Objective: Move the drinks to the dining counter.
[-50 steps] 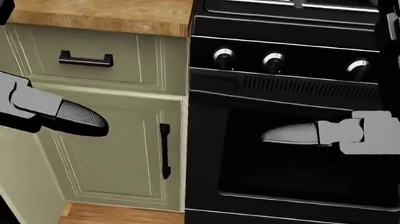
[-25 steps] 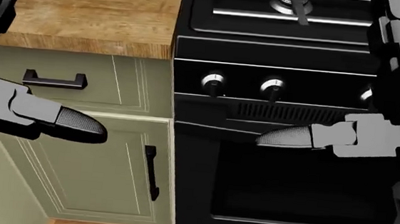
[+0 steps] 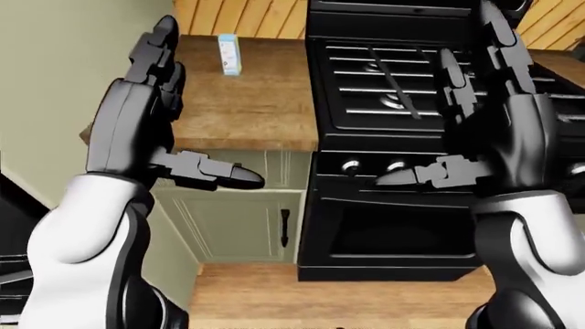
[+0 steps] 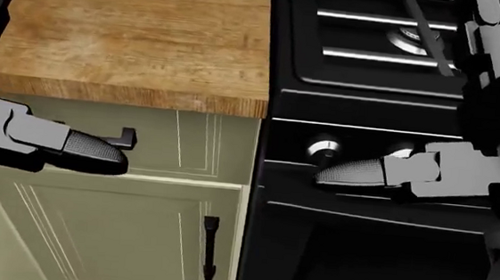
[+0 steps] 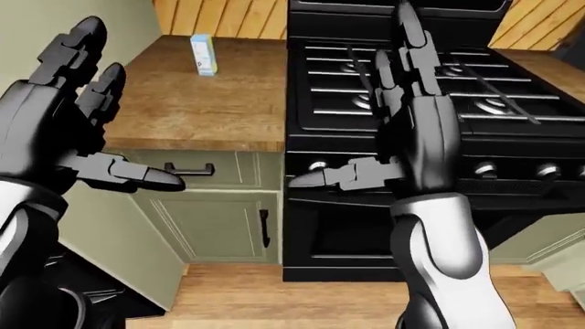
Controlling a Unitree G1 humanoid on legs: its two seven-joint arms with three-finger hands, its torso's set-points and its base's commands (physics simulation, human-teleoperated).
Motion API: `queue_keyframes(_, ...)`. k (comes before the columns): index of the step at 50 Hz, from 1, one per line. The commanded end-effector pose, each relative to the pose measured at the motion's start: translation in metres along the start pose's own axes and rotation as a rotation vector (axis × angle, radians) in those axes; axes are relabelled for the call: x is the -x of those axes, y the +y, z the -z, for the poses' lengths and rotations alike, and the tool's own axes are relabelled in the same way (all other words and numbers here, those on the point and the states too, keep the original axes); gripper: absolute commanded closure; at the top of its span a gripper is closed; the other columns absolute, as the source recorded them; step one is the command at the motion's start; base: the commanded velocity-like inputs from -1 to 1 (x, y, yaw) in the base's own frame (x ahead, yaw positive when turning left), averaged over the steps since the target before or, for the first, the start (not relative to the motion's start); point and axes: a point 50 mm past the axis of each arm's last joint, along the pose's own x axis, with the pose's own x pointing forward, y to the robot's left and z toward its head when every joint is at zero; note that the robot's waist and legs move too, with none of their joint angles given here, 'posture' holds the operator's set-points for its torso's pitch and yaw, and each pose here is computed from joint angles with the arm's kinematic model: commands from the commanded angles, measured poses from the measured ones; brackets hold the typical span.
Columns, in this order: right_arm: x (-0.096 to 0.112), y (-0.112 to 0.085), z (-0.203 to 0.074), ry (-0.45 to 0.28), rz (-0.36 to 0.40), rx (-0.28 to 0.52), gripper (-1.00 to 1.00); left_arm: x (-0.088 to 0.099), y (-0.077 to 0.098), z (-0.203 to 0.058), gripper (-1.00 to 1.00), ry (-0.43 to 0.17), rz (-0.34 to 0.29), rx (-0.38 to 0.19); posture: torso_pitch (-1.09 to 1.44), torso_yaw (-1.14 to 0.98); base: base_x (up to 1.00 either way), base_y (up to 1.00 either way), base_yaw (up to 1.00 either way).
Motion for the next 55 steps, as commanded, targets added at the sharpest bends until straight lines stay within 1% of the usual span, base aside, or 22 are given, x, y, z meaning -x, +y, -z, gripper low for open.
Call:
queue_keyframes(1, 0.0007, -0.0021, -0.0101, -0.061, 0.018, 0.016, -1.0, 0.0015, 0.0006, -0.0112, -1.0, -0.073, -0.006, -0.014, 0.0, 0.0, 0.0, 0.0, 0.0)
queue_keyframes(17, 0.0005, -0.0026, -0.0074, -0.058, 0.02, 0.021, -1.0, 0.0013, -0.0008, -0.0106, -1.0, -0.072, -0.003, -0.016, 0.0, 0.0, 0.0, 0.0, 0.0)
queue_keyframes(30, 0.0009, -0.0021, -0.0067, -0.059, 0.02, 0.021, -1.0, 0.0016, -0.0006, -0.0104, -1.0, -0.071, -0.003, -0.015, 0.0, 0.0, 0.0, 0.17, 0.0)
queue_keyframes(46, 0.0006, -0.002, -0.0084, -0.063, 0.018, 0.004, -1.0, 0.0012, -0.0015, -0.0099, -1.0, -0.071, 0.0, -0.017, 0.0, 0.0, 0.0, 0.07, 0.0)
queue_keyframes(55, 0.0019, -0.0007, -0.0096, -0.076, -0.004, 0.013, -1.0, 0.0016, -0.0024, -0.0122, -1.0, -0.076, 0.004, -0.019, 0.0, 0.0, 0.14, 0.0, 0.0)
